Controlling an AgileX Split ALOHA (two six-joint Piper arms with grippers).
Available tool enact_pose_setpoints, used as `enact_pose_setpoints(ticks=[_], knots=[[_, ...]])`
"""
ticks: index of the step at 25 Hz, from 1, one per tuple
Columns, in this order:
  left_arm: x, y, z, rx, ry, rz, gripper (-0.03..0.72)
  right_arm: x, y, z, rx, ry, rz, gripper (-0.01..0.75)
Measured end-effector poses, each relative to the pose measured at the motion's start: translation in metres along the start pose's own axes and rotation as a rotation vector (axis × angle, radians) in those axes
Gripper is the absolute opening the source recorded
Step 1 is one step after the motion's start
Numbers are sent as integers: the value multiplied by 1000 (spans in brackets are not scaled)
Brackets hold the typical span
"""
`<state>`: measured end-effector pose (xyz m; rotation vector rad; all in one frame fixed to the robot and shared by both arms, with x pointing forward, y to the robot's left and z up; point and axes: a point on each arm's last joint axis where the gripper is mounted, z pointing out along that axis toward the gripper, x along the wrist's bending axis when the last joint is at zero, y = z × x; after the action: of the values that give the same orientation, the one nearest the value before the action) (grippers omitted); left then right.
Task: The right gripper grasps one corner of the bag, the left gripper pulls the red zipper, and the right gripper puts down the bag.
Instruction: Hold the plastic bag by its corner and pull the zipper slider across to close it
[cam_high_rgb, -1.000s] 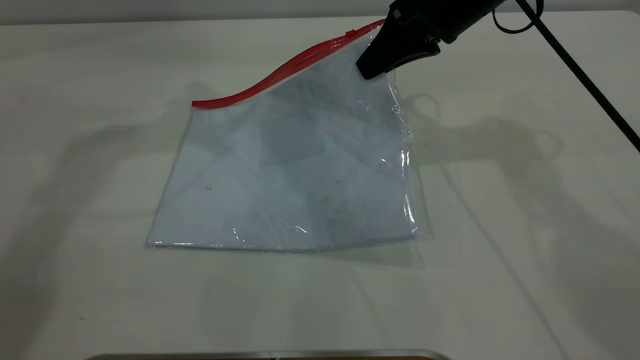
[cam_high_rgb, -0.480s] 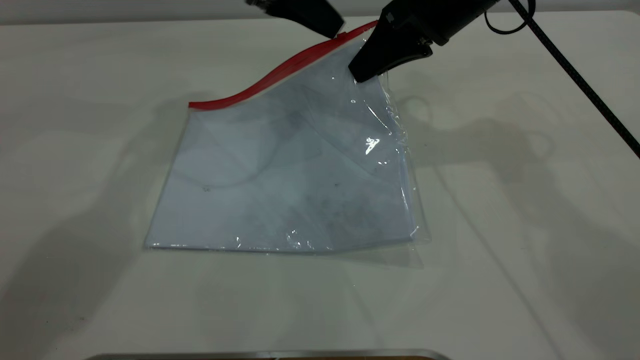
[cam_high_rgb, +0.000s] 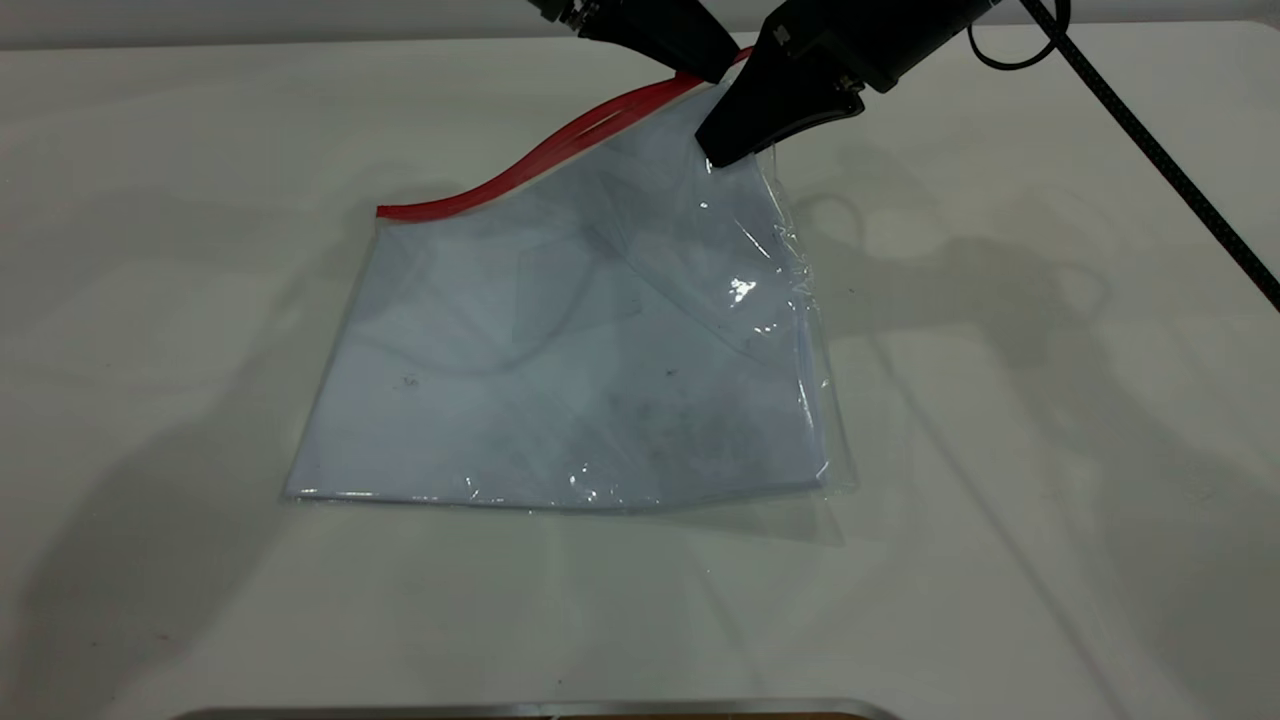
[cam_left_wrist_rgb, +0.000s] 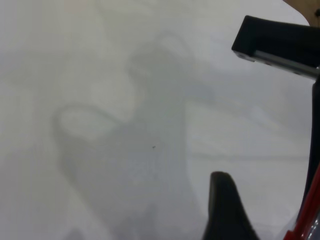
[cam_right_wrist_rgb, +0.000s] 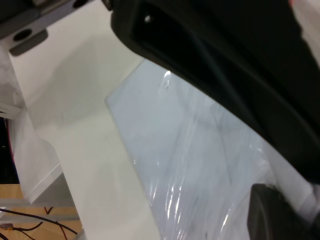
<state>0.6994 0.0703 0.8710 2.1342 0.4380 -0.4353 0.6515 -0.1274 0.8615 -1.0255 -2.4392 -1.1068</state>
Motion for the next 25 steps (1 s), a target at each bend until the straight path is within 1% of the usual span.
enact_pose_setpoints(ticks=[4, 7, 25], knots=[[-2, 0, 2, 5, -13, 2, 417, 0, 0, 0, 0, 2, 0, 34], [-3, 0, 2, 6, -20, 2, 383, 0, 1, -1, 5, 6, -11, 34], [-1, -3, -4, 31, -27, -14, 376, 2, 2, -2, 9, 20, -32, 34]])
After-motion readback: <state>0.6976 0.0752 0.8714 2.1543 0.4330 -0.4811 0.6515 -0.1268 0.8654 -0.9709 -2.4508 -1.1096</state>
